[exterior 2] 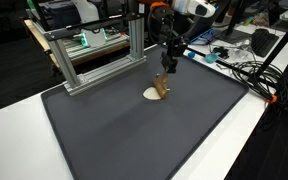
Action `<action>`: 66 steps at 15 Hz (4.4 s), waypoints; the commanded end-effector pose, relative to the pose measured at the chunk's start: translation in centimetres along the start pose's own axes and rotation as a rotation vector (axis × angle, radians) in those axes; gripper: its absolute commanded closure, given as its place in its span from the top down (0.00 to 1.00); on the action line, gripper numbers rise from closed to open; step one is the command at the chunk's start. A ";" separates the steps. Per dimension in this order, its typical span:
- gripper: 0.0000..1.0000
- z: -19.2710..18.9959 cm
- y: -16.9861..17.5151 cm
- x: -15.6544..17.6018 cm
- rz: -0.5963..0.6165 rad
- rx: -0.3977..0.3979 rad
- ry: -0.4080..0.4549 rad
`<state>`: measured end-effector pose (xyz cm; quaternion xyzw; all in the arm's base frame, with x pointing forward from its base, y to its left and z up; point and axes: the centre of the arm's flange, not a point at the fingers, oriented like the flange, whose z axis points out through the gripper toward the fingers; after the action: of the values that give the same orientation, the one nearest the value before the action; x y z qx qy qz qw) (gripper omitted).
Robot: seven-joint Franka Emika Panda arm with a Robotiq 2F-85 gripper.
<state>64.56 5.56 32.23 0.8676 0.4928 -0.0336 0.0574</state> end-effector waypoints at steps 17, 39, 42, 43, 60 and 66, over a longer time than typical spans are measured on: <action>0.46 -18.9 -10.1 -13.6 0.408 -0.057 0.272; 0.21 -12.7 -13.2 -15.8 0.986 0.110 -0.029; 0.21 -12.1 -13.9 -18.9 1.035 0.115 -0.015; 0.21 -12.1 -14.3 -19.8 1.047 0.115 -0.010; 0.21 -14.4 -20.4 -19.0 0.994 0.096 0.027; 0.21 -13.0 -20.5 -19.1 1.017 0.129 -0.007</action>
<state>37.92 0.82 46.23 0.9991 0.0166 -0.0260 0.0291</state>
